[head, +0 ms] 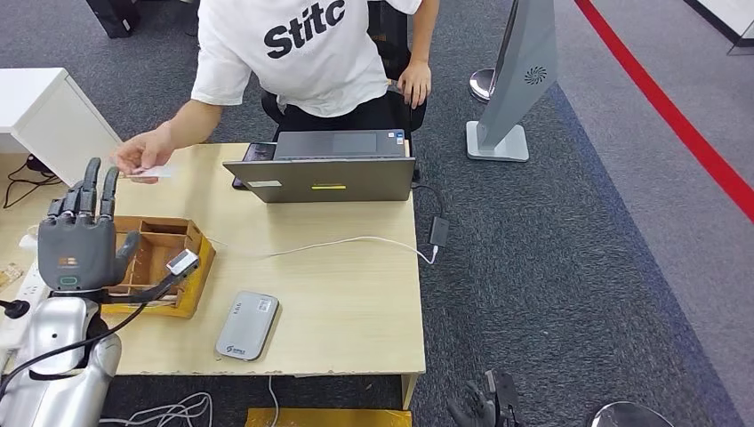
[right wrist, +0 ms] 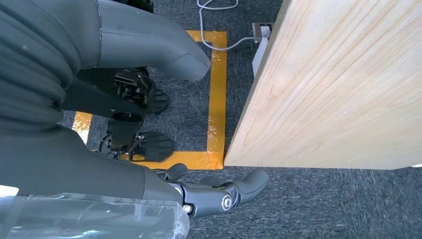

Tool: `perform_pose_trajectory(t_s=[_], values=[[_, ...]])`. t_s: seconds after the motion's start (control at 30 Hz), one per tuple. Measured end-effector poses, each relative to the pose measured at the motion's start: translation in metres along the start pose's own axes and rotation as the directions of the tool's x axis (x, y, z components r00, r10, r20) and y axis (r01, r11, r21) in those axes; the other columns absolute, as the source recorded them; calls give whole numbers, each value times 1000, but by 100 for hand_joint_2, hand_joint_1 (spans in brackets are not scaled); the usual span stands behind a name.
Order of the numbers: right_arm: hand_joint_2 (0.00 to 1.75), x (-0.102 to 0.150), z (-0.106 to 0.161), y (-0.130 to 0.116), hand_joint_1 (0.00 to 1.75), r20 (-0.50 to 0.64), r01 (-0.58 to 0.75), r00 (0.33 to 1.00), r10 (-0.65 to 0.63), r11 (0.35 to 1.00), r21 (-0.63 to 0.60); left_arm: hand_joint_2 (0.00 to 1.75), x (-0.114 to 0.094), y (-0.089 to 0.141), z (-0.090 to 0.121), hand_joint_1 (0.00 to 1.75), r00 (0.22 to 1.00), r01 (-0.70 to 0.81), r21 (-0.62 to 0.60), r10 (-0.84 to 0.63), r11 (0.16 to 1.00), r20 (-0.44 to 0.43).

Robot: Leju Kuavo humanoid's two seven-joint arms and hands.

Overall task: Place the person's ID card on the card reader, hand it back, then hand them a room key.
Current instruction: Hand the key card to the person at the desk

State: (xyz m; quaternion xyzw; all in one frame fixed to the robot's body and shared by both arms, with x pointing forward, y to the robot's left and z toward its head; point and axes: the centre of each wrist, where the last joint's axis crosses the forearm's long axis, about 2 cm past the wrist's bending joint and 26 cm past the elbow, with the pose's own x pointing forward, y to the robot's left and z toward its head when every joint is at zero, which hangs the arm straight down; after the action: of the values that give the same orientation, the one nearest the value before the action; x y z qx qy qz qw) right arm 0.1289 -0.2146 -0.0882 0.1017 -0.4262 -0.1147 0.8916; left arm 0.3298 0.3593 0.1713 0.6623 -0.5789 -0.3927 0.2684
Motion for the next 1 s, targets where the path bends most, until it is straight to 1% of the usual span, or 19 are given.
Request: perform_pose_trajectory(t_s=[0.07,0.17,0.23,0.33,0.4,0.53,0.6,0.77,0.87,1.0], values=[[175,0,0,0,0,3,3,1000,-3,1000,-2,175,5,2,8,0,999,-10,-4,11,1000,46],[175,0,0,0,0,8,9,1000,-8,1000,-8,175,9,2,16,0,996,-29,-37,32,999,79],[175,-1,1,0,0,17,18,1000,-17,1000,-15,175,12,-1,26,0,991,-54,-117,68,992,119],[175,-4,3,-2,0,25,27,999,-27,999,-23,175,15,-8,53,0,980,-78,-220,116,972,164],[175,-6,4,-3,0,23,27,999,-27,999,-27,175,16,-11,65,0,977,-82,-249,126,965,169],[175,-6,5,-4,0,24,25,999,-24,999,-32,175,16,-14,82,0,975,-66,-291,124,954,186],[175,-7,5,-5,0,25,22,999,-21,999,-38,175,15,-16,93,0,974,-51,-321,118,946,193],[175,-7,6,-6,0,29,20,999,-19,999,-44,175,10,-20,119,0,974,-33,-381,115,924,195],[175,-7,6,-7,0,28,19,999,-18,999,-45,175,7,-21,127,0,977,-28,-392,109,920,184],[175,-8,6,-8,0,28,18,999,-17,999,-45,175,0,-22,129,0,983,-29,-395,99,918,157]])
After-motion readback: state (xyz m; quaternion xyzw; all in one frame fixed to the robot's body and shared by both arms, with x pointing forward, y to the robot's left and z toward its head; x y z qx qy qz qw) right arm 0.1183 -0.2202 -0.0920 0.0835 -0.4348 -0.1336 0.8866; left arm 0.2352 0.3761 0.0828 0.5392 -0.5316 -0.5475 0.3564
